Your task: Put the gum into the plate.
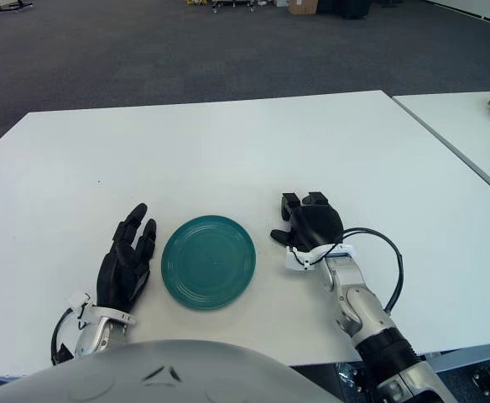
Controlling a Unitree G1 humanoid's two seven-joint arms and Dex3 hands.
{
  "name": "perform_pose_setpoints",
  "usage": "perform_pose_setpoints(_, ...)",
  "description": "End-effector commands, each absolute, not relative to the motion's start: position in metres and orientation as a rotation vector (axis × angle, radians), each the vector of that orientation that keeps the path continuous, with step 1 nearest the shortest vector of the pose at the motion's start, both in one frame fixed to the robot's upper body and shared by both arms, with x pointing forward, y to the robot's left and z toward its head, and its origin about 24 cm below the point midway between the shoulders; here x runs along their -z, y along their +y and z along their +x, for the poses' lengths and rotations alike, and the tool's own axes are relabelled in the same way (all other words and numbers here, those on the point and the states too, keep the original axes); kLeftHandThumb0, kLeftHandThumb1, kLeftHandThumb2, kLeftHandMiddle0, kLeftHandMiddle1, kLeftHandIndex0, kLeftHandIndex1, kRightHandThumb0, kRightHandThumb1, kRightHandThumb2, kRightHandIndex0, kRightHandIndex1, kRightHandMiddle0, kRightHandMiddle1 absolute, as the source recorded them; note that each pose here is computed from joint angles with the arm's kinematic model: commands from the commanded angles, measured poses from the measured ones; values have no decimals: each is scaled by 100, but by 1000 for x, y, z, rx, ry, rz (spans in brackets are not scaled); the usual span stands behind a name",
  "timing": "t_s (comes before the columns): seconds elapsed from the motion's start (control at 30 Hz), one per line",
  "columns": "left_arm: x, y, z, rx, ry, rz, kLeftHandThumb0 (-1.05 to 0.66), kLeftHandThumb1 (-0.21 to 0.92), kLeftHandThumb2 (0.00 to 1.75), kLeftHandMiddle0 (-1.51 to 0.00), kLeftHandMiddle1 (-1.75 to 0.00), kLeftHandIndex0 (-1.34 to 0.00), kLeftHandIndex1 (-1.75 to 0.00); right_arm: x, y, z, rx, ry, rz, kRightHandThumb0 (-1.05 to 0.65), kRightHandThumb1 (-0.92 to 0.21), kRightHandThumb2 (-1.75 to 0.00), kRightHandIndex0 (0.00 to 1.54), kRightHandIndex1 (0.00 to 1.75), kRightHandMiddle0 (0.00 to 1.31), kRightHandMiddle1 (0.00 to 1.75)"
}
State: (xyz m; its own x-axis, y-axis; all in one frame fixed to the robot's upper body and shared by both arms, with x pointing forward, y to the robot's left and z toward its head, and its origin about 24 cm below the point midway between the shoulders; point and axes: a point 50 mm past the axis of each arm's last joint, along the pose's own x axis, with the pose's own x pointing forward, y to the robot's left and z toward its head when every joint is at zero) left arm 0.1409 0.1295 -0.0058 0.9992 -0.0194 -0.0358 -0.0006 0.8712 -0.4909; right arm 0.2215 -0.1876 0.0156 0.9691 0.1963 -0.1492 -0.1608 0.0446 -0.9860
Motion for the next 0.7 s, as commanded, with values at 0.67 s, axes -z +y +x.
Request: perform_pose_setpoints(0.67,14,133,137,9,83,-482,-105,92,88,-3,0,0,-39,-3,-197,211,-418,49,-1511,-58,-88,-35,20,92,12,146)
